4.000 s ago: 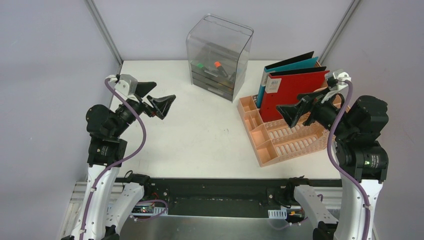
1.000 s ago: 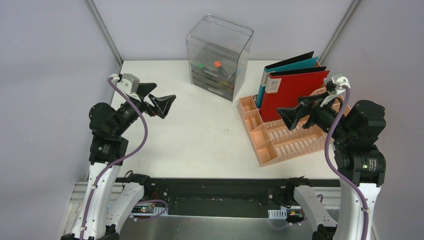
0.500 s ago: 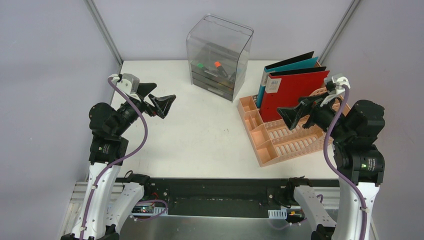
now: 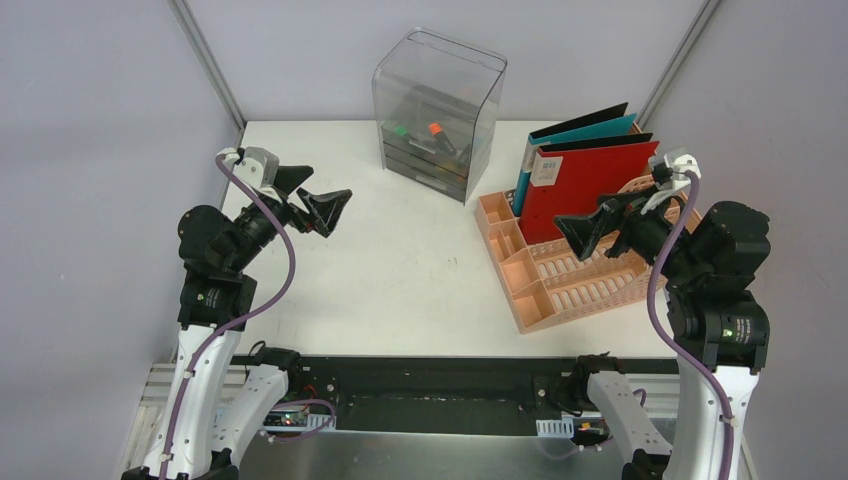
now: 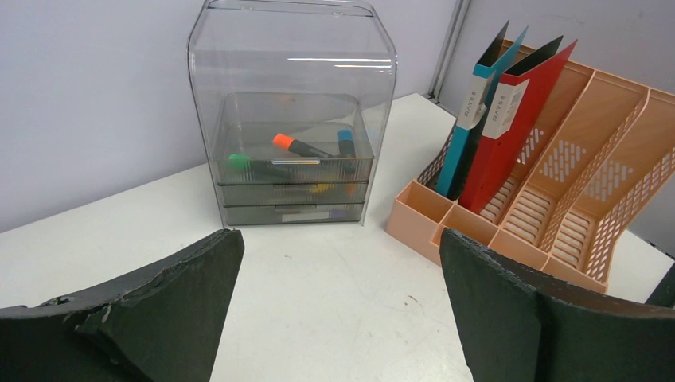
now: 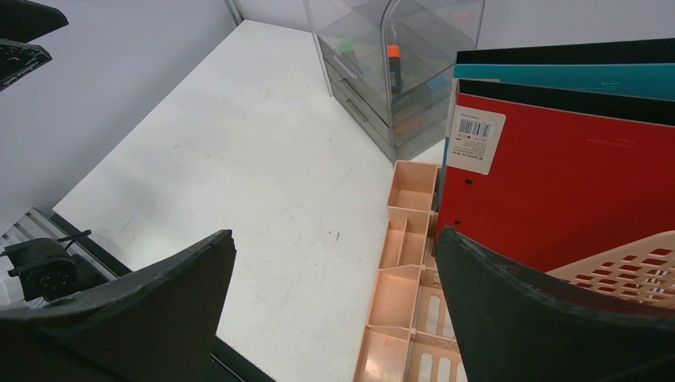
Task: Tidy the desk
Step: Reset both arms
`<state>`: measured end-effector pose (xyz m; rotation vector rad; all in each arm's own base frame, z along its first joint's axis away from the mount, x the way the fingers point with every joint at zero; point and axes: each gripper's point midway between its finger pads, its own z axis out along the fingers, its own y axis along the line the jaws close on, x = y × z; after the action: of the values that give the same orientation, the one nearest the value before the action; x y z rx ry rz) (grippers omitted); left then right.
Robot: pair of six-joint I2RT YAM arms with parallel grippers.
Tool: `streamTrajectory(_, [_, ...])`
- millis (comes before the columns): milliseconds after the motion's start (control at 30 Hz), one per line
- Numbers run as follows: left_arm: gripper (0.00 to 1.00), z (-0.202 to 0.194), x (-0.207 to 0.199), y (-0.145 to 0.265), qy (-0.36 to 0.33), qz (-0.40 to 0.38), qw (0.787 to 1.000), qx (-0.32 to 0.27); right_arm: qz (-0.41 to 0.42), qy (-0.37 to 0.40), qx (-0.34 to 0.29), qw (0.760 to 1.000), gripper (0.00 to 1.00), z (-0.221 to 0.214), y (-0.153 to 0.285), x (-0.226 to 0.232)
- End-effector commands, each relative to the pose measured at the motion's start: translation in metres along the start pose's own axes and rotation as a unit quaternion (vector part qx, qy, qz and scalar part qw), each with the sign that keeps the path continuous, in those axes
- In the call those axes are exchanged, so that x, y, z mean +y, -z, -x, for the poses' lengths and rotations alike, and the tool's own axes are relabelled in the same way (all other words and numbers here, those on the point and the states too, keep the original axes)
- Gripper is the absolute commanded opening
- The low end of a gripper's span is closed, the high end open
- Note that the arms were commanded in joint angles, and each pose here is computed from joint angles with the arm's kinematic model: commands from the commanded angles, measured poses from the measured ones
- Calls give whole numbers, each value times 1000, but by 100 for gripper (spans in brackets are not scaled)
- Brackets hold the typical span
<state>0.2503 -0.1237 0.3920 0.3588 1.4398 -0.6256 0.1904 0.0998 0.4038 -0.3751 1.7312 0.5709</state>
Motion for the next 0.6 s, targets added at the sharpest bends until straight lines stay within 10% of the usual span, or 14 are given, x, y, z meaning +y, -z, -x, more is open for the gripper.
streamTrajectory(0, [99,4,0,-1,-19,-2,1000,-10,-8,15,-23,1000,100,11,1,-2])
streamTrajectory(567, [99,4,0,-1,-21,-1,1000,-10,-8,16,-24,1000,100,11,1,-2])
